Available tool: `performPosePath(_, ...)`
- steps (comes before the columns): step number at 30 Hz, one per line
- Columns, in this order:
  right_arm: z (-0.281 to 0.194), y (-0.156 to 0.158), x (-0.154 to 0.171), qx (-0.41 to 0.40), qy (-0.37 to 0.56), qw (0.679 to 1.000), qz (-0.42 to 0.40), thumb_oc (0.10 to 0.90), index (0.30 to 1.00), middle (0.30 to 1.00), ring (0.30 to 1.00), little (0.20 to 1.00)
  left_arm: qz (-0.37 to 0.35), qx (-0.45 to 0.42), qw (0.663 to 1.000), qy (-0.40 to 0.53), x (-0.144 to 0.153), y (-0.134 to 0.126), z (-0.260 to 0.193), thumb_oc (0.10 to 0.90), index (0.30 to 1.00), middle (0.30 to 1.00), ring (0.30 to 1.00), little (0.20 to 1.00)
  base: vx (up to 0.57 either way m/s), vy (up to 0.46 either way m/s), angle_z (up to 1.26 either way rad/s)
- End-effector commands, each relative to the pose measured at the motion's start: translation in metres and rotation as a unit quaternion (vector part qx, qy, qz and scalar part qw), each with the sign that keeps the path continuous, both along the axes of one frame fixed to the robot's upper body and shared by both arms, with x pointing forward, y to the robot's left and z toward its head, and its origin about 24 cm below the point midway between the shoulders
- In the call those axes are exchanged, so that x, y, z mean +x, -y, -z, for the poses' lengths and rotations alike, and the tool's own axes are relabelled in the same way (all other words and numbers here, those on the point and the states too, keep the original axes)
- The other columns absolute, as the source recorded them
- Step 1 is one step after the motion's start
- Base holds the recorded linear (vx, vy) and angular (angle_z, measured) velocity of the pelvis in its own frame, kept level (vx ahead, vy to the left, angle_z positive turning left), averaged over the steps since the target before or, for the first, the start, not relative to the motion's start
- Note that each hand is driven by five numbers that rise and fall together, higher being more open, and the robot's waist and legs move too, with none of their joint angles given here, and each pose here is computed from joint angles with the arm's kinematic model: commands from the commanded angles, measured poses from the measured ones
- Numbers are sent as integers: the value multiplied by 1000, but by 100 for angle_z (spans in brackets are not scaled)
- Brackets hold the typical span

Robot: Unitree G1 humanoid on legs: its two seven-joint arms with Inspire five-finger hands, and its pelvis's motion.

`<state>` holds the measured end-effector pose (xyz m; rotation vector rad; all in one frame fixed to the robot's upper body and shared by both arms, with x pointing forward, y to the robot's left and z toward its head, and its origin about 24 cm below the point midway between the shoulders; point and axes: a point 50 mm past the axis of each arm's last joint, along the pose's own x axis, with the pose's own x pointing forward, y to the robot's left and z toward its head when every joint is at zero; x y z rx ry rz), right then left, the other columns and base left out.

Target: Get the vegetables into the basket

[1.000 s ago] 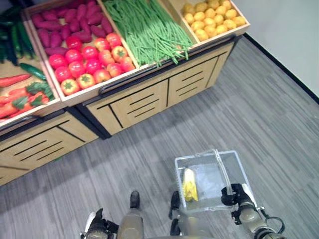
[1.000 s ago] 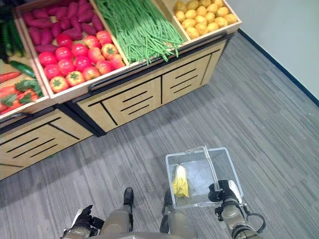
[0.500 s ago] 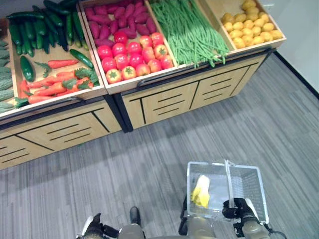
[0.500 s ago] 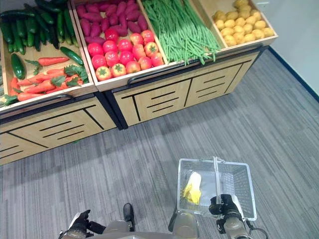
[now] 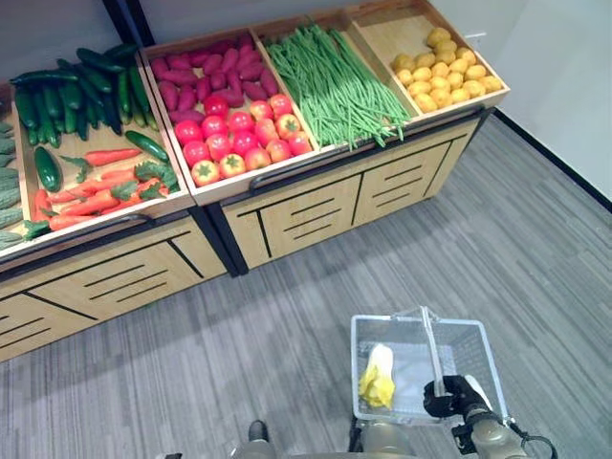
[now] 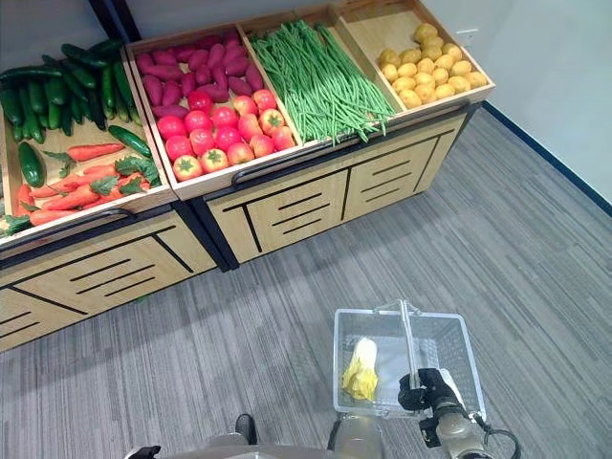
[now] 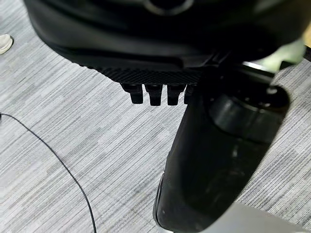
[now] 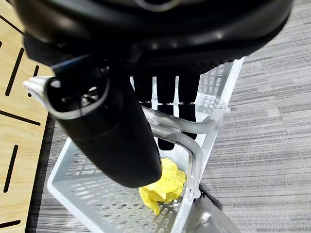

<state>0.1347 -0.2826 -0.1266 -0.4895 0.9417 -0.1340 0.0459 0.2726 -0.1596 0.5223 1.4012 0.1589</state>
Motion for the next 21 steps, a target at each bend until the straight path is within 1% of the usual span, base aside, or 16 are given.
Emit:
performPosePath(1, -26, 36, 14, -72, 47, 996, -20, 400, 300, 300, 300, 300, -9, 43, 998, -33, -20, -24, -8, 900, 1000, 1000, 1000, 1000, 169, -266, 69)
performPosePath(3, -28, 41, 13, -79, 47, 996, -14, 400, 300, 300, 300, 300, -11, 40, 999, -30, -19, -23, -7, 900, 1000, 1000, 1000, 1000, 103, -96, 56)
performPosePath(5, -29, 45, 11, -85, 49, 995, -6, 400, 300, 300, 300, 300, -29, 40, 999, -21, -19, -23, -7, 900, 1000, 1000, 1000, 1000, 97, -4, 11)
performPosePath(8, -28, 47, 6, -89, 50, 995, 11, 400, 300, 300, 300, 300, -3, 40, 999, -27, -19, -19, -6, 900, 1000, 1000, 1000, 1000, 189, 132, 16)
performPosePath(11, -28, 47, 6, -96, 47, 994, 7, 400, 300, 300, 300, 300, 4, 44, 999, -31, -23, -21, -6, 900, 1000, 1000, 1000, 1000, 373, 351, 49)
performPosePath(13, -24, 44, 3, -91, 36, 995, 5, 400, 300, 300, 300, 300, 10, 44, 998, -37, -25, -21, -6, 900, 1000, 1000, 1000, 1000, 331, 404, 4)
performPosePath(15, -21, 43, -2, -90, 29, 995, 12, 400, 300, 300, 300, 300, 25, 50, 998, -36, -21, -24, -8, 900, 1000, 1000, 1000, 1000, 242, 367, -44)
performPosePath(16, -19, 41, -3, -85, 26, 996, 16, 400, 300, 300, 300, 300, 35, 60, 997, -38, -16, -30, -10, 900, 1000, 1000, 1000, 1000, 191, 344, -61)
performPosePath(21, -17, 25, 10, -73, 36, 997, -6, 400, 300, 300, 300, 300, 66, 79, 994, -29, -3, -42, -17, 900, 1000, 1000, 1000, 1000, 142, 333, -29)
